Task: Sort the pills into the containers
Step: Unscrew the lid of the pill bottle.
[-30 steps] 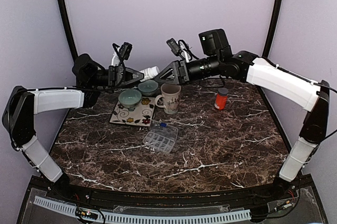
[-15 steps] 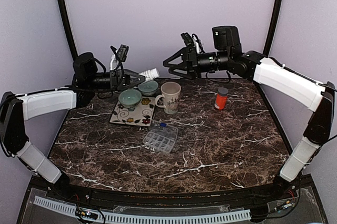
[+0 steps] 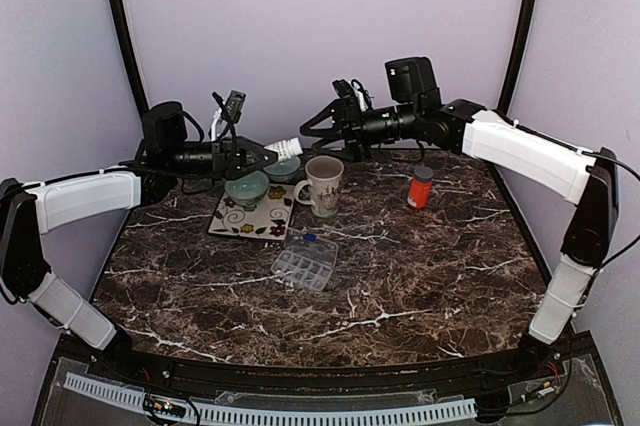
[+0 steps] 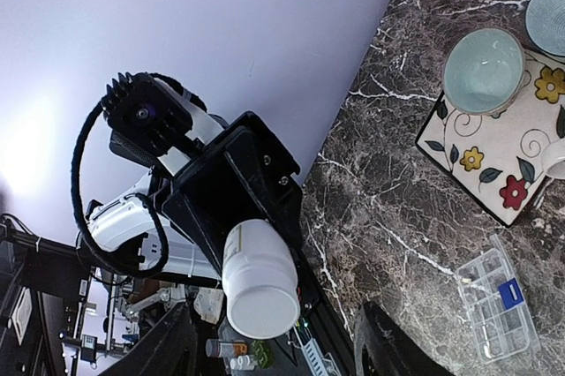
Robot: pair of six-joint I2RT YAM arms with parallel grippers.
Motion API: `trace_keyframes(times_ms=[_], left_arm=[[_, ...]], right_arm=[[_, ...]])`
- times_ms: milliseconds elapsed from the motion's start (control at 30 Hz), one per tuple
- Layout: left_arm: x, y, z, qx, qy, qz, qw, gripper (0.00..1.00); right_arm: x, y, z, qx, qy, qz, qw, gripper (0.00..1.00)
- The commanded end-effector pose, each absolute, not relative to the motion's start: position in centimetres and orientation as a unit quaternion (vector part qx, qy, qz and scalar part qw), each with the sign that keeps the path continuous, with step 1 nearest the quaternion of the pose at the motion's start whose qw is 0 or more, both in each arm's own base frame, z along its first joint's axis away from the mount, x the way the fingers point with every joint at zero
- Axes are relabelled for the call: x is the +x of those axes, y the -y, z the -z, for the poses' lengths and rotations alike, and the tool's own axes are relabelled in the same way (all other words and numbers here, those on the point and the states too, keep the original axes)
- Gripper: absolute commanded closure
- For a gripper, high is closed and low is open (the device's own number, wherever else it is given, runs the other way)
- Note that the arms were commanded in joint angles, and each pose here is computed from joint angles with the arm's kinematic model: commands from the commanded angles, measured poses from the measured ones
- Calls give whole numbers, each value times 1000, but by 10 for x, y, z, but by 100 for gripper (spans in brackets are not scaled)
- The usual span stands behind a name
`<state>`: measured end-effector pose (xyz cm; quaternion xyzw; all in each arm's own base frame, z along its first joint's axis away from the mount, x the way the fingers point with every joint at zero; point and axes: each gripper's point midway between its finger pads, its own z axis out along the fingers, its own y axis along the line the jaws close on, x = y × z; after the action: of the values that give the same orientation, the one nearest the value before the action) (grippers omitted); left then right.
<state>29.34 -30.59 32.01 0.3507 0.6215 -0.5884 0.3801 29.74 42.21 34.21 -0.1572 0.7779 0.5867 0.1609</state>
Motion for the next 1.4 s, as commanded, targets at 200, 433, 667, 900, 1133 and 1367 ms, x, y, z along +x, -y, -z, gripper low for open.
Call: trace_keyframes(times_ms=[200, 433, 667, 900, 1133, 1367], left_arm=[[290, 313, -332, 381, -611, 566, 401, 100], [294, 316, -332, 383, -611, 564, 401, 100], [298, 318, -329, 384, -614, 563, 398, 100], [299, 319, -329, 386, -614, 562, 398, 100], [299, 318, -330, 385, -613, 562, 400, 100], [297, 318, -333, 380, -609, 573, 395, 100]], right_arm=[[298, -432, -354, -164, -766, -603, 152, 39], [298, -434, -350, -166, -766, -604, 144, 40], [294, -439, -348, -172, -766, -605, 134, 41], [292, -442, -347, -177, -765, -605, 131, 52], [290, -444, -346, -184, -765, -603, 129, 72], [286, -444, -349, -199, -763, -599, 141, 86]])
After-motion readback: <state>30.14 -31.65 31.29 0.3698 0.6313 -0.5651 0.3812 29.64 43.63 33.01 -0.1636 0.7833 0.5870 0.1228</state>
